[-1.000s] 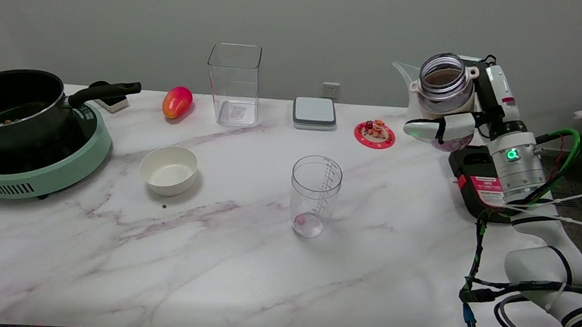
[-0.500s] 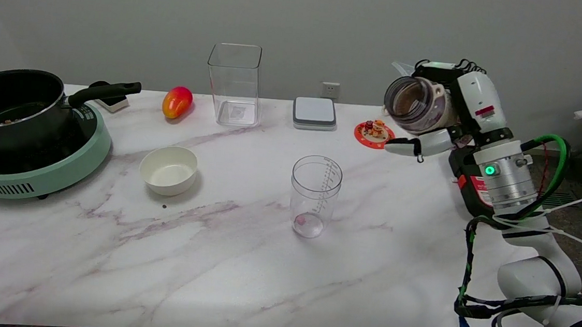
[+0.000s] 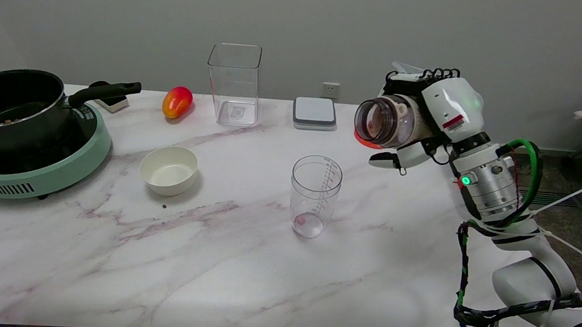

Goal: Pour the contents of the bottle into the measuring cup.

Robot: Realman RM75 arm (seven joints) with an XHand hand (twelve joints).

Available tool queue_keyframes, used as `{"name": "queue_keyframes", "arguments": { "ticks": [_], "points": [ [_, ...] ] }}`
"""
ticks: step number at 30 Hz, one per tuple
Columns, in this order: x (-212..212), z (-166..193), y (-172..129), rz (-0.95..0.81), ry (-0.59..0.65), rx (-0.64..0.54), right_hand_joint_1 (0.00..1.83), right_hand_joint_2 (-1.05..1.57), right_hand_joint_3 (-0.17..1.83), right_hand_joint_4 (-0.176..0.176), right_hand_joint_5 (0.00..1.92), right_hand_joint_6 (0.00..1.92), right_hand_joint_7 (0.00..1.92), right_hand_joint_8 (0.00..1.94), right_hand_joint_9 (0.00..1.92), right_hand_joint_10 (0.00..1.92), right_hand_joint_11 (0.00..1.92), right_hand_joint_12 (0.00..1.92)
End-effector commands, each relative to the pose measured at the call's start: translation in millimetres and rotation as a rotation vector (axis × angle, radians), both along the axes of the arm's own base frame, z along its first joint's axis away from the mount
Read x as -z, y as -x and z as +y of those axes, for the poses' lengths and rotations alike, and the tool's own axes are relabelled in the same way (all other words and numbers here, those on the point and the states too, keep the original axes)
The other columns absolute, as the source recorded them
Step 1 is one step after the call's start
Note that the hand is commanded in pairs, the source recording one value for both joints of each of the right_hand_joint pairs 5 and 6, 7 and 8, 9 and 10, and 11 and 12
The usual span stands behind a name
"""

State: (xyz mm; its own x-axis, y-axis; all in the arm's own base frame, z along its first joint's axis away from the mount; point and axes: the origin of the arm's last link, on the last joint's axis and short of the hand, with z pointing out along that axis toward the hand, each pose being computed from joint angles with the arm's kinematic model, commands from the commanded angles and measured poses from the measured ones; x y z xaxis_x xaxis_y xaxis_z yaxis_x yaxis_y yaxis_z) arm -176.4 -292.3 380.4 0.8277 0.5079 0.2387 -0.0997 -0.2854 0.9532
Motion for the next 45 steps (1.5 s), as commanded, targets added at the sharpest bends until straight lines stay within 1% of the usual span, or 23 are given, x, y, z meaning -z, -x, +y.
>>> {"name": "queue_keyframes", "arguments": {
  "ticks": [1, 17, 32, 33, 34, 35, 45],
  "points": [
    [21.1, -9.1, -9.9, 0.240, 0.025, 0.006, 1.43, 1.16, 0.39, 0.000, 1.63, 1.63, 1.75, 1.75, 1.33, 1.33, 1.23, 1.23],
    [33.3, -11.0, -9.2, 0.422, 0.041, -0.003, 1.43, 1.14, 0.40, 0.000, 1.64, 1.64, 1.75, 1.75, 1.33, 1.33, 1.23, 1.23],
    [32.8, -13.4, -14.0, 0.515, 0.086, 0.008, 1.44, 1.09, 0.39, 0.000, 1.65, 1.65, 1.74, 1.74, 1.32, 1.32, 1.22, 1.22],
    [61.5, -5.2, -26.4, 0.561, 0.006, -0.060, 1.44, 1.10, 0.39, 0.000, 1.66, 1.66, 1.74, 1.74, 1.31, 1.31, 1.22, 1.22],
    [76.6, 0.4, -33.0, 0.586, -0.035, -0.098, 1.44, 1.10, 0.38, 0.000, 1.66, 1.66, 1.74, 1.74, 1.31, 1.31, 1.22, 1.22],
    [35.5, -13.9, -15.2, 0.545, 0.091, 0.008, 1.43, 1.10, 0.38, 0.000, 1.66, 1.66, 1.74, 1.74, 1.31, 1.31, 1.22, 1.22],
    [36.9, -14.3, -16.5, 0.562, 0.096, 0.006, 1.43, 1.10, 0.38, 0.000, 1.68, 1.68, 1.74, 1.74, 1.31, 1.31, 1.22, 1.22]
  ]
}}
